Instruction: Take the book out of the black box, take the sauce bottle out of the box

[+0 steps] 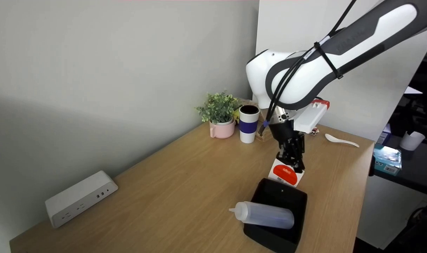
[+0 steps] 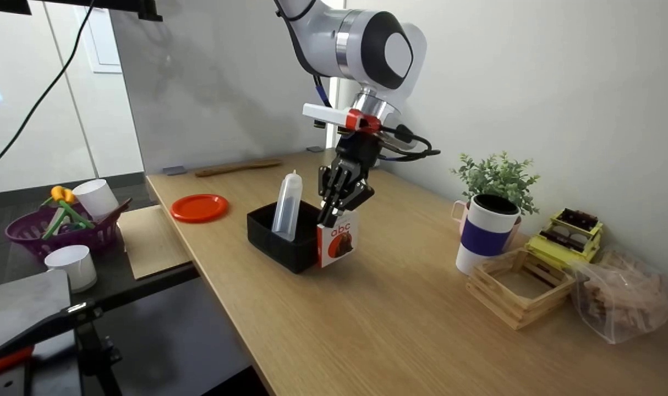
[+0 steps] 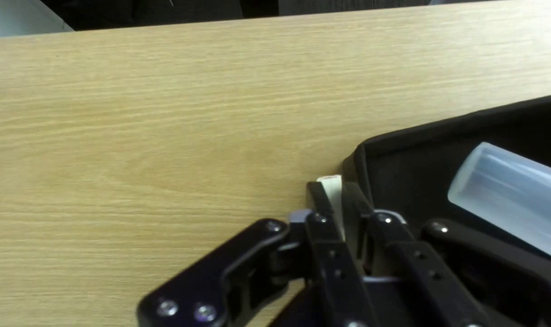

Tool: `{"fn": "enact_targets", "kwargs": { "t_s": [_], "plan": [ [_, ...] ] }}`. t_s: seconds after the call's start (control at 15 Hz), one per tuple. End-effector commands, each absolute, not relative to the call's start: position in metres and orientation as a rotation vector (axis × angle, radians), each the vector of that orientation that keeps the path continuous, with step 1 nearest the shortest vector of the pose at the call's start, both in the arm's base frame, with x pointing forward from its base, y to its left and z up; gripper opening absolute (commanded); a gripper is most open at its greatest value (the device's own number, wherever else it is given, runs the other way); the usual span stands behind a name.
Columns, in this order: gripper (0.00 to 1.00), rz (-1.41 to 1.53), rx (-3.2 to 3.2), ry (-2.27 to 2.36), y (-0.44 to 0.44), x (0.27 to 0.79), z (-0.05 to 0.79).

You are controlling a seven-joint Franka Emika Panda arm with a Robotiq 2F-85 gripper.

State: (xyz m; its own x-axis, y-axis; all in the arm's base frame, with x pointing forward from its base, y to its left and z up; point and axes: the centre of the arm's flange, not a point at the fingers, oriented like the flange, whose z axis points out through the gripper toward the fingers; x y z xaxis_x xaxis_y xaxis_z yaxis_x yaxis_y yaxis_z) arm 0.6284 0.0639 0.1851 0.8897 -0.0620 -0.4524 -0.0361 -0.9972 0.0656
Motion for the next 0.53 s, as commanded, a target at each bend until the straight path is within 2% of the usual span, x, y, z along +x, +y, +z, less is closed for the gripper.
{"fn": "enact_targets", "kwargs": {
  "t_s": [0.0, 0.47],
  "plan": [
    [0.03, -0.708, 3.063, -0.082, 0.0535, 0.6293, 0.1733],
    [0.03, -0.718, 3.002, -0.222, 0.0480, 0.6278, 0.1727]
  ]
}}
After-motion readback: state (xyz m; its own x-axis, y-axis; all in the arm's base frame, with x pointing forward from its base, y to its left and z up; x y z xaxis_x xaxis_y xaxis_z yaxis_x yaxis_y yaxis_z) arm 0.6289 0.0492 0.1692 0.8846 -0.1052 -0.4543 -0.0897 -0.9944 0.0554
